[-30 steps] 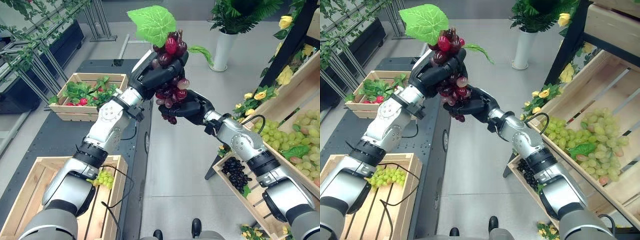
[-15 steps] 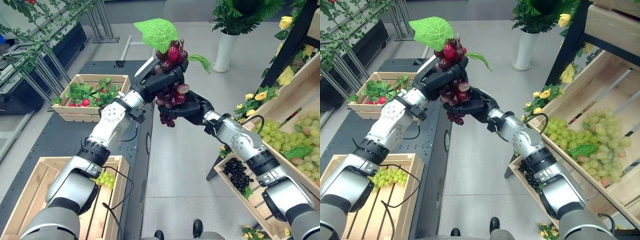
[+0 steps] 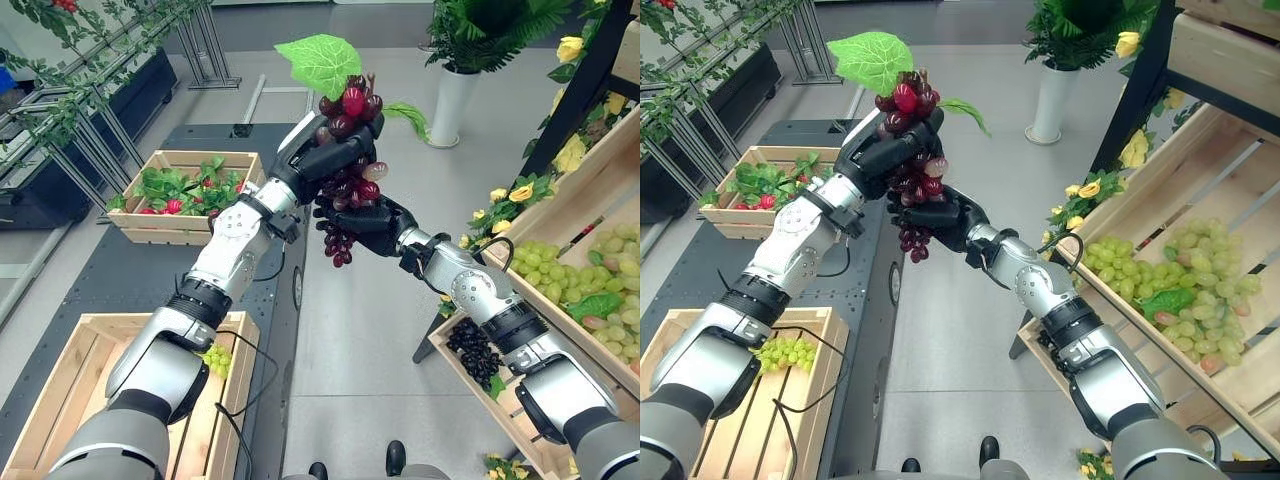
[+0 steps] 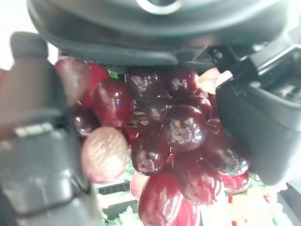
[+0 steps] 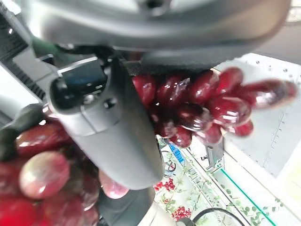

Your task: Pick up the fruits from the basket on one side to the basket on the other side

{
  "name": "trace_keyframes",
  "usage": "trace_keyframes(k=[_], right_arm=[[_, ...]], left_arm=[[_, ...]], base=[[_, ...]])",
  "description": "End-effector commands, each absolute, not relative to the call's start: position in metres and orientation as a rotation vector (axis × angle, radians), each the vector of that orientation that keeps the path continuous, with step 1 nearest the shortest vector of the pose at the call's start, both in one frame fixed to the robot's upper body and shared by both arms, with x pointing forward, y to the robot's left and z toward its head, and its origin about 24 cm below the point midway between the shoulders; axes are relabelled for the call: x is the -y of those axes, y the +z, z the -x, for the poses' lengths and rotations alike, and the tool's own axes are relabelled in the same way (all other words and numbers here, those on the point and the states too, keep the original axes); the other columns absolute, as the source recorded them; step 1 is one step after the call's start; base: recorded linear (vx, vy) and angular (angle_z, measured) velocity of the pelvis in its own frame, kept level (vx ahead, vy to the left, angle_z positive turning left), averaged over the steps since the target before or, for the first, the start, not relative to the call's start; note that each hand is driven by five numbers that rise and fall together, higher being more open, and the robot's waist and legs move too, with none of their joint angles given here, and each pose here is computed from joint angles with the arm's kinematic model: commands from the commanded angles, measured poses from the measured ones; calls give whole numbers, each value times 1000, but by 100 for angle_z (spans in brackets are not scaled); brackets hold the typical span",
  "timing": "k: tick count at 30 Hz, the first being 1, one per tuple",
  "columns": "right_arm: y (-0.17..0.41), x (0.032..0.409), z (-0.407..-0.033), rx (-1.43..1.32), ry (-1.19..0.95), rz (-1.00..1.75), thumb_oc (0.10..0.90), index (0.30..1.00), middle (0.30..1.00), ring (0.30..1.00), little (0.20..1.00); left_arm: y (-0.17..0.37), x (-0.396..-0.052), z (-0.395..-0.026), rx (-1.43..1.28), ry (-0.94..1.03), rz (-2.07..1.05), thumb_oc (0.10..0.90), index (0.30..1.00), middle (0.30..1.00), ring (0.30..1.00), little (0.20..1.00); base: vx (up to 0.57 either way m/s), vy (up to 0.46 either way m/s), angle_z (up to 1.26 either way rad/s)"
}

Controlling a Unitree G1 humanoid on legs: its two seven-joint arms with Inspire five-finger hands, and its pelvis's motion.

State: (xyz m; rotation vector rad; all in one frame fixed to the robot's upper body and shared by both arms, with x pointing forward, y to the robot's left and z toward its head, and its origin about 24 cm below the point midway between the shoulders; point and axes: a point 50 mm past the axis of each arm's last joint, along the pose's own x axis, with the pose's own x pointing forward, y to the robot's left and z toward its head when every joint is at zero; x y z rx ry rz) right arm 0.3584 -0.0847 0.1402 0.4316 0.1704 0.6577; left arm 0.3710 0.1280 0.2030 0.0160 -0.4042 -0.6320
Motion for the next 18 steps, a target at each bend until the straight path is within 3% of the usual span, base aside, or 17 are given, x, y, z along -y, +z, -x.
trace_keyframes(k=[1,18], right_arm=[[241,74,-377,226,698,-706,400,300,300,300,300],[248,103,-384,286,563,-799,400,300,300,300,300]], left_arm=[[213,-124,-380,446,-596,38,800,900,900,900,900],[188,-144,-387,324,-478,22,800,900,900,900,900]], base=[[-14,-3,-5],[0,0,0]])
